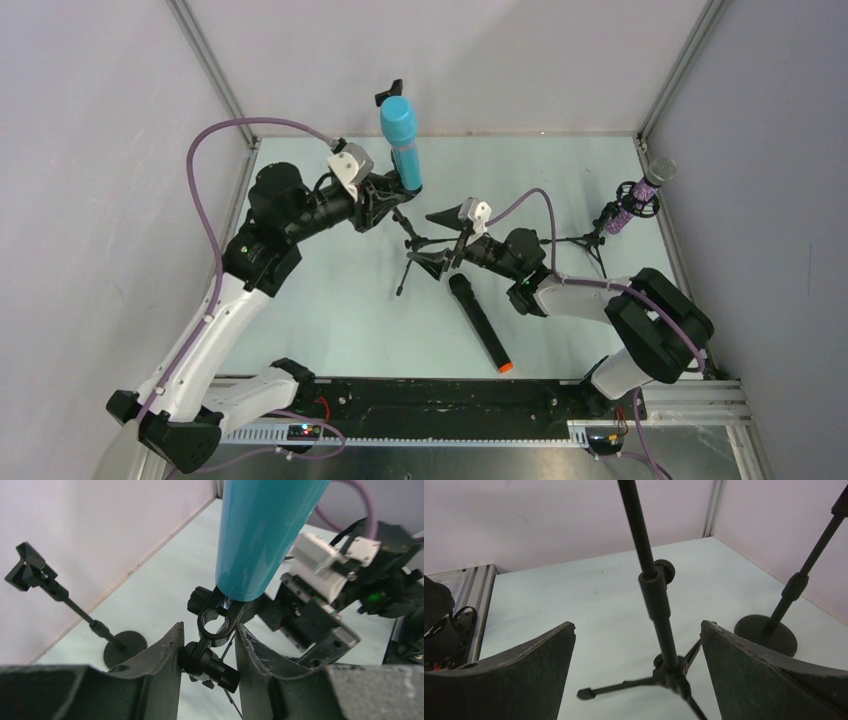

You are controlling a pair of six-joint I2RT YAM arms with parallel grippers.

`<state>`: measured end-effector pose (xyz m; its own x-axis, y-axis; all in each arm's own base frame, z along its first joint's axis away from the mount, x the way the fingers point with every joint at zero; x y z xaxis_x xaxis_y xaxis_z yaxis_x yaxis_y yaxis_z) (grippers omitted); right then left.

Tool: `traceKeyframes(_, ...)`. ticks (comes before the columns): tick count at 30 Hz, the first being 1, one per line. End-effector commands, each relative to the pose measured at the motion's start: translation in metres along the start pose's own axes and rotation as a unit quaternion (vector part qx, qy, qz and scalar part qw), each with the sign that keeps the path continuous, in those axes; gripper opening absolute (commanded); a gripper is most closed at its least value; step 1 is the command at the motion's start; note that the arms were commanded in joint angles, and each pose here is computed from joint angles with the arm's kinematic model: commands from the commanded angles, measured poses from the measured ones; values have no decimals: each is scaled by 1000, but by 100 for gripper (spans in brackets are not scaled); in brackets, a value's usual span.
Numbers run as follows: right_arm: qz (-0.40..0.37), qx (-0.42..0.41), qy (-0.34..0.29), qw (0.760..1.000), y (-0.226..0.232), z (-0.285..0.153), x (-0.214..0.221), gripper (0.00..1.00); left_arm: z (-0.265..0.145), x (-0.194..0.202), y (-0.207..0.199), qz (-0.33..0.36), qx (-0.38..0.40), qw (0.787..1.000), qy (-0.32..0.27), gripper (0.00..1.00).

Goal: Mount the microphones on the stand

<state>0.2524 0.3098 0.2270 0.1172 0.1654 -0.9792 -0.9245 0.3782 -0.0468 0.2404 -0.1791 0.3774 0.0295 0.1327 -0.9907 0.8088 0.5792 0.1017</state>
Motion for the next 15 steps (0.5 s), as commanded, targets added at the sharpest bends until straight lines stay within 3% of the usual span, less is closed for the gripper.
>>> traceKeyframes(1,-40,-9,-55,998,-6,22,-26,98,-20,-68,-16,32,25,994,-105,0)
traceKeyframes(15,-26,-30,-10,999,-2,34,8,82,-25,-83,-17,32,17,992,-121,0)
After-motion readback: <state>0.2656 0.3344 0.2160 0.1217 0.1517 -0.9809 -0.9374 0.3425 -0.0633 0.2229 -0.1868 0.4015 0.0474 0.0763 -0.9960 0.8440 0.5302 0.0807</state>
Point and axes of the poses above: each gripper's point midway between its finger pads, its own z axis out along the fingers, its own y axis along the line the jaws close on, x = y × z, the point moved 5 cm from there along -z, back along the fingers, and after that the axes turned 1 degree about -z, right-handed, at the moved point
